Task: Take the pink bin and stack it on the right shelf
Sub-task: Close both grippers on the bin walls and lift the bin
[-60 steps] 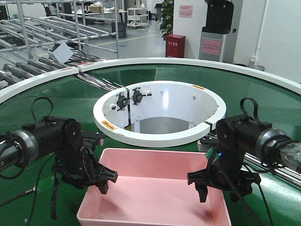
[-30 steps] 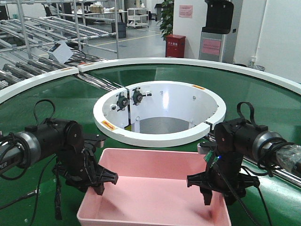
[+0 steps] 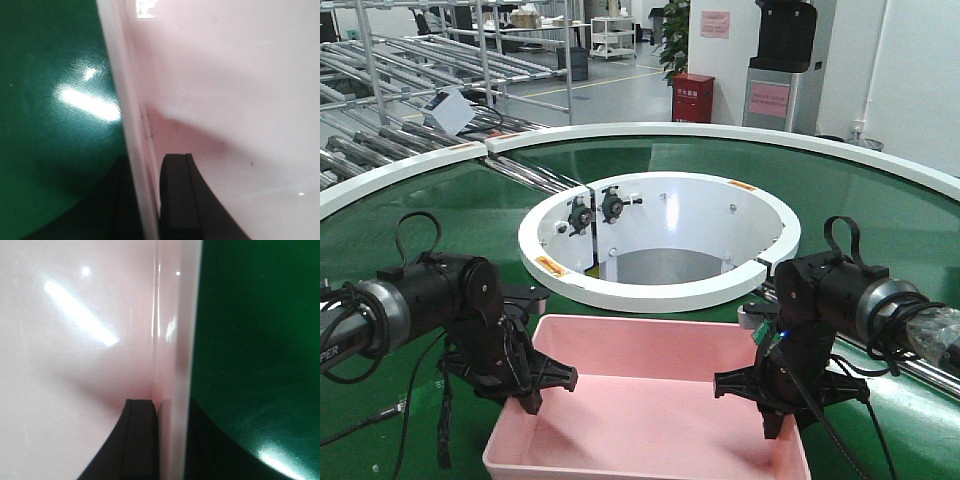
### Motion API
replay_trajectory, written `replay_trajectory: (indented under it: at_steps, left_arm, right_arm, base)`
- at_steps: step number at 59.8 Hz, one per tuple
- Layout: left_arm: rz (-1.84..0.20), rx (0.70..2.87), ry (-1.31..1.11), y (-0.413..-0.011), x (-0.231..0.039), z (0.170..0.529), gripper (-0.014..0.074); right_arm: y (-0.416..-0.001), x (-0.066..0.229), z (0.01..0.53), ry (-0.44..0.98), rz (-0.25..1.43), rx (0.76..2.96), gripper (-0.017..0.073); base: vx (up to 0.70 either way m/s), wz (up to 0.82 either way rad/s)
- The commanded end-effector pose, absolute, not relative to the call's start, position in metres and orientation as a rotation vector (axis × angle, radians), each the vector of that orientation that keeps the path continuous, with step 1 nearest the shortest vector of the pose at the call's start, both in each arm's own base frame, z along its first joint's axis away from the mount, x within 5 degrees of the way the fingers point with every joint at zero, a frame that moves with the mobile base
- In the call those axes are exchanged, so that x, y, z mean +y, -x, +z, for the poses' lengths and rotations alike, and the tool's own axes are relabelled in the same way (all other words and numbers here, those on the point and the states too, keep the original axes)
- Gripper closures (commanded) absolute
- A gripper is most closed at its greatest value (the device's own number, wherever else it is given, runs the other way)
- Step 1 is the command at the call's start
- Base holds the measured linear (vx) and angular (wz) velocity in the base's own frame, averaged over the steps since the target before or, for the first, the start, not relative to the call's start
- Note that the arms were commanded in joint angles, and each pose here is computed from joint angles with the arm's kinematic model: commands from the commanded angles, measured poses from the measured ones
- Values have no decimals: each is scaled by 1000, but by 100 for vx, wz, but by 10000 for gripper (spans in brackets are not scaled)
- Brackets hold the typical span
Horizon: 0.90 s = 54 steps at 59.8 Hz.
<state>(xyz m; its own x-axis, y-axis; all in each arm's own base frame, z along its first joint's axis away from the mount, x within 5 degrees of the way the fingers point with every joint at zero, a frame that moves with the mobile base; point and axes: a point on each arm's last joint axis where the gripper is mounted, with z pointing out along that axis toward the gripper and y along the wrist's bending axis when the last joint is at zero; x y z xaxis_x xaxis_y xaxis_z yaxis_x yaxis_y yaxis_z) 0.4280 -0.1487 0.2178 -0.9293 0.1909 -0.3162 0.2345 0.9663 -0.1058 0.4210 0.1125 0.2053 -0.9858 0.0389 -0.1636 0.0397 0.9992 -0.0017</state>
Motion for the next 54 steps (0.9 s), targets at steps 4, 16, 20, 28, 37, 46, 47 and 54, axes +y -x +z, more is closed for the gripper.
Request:
replay_trajectory:
  at_steps: [4, 16, 20, 28, 37, 46, 47, 54]
  left_arm:
    - [-208, 2698, -315, -428, -147, 253, 503]
    - [-142, 2696, -291, -427, -142, 258, 503]
    - [-85, 2687, -221, -426, -136, 264, 503]
    - [-51, 2679, -178, -417, -131, 282, 503]
    - [-78, 2632, -124, -401, -125, 317, 503]
    - [-97, 2576, -78, -364, -129, 348, 501]
    - [-96, 2569, -79, -359, -130, 349, 501]
    - [-109, 2492, -84, -317, -139, 355, 500]
  right_arm:
    - [-420, 107, 240, -45, -21, 2879, 446]
    - [-420, 106, 245, -81, -17, 2862, 446]
    - [-417, 105, 255, -107, -30, 2835, 443]
    - [-408, 102, 281, -109, -13, 2774, 443]
    - [-395, 98, 310, -114, 4, 2729, 443]
    - [-369, 100, 335, -52, -15, 2678, 443]
    - [-365, 102, 337, -33, -23, 2671, 443]
    - [-336, 111, 350, 33, -69, 2599, 443]
  base:
    - [0, 0]
    - [0, 0]
    - [0, 0]
    - [0, 0]
    - [0, 0]
    - [0, 0]
    - [0, 0]
    - [0, 0]
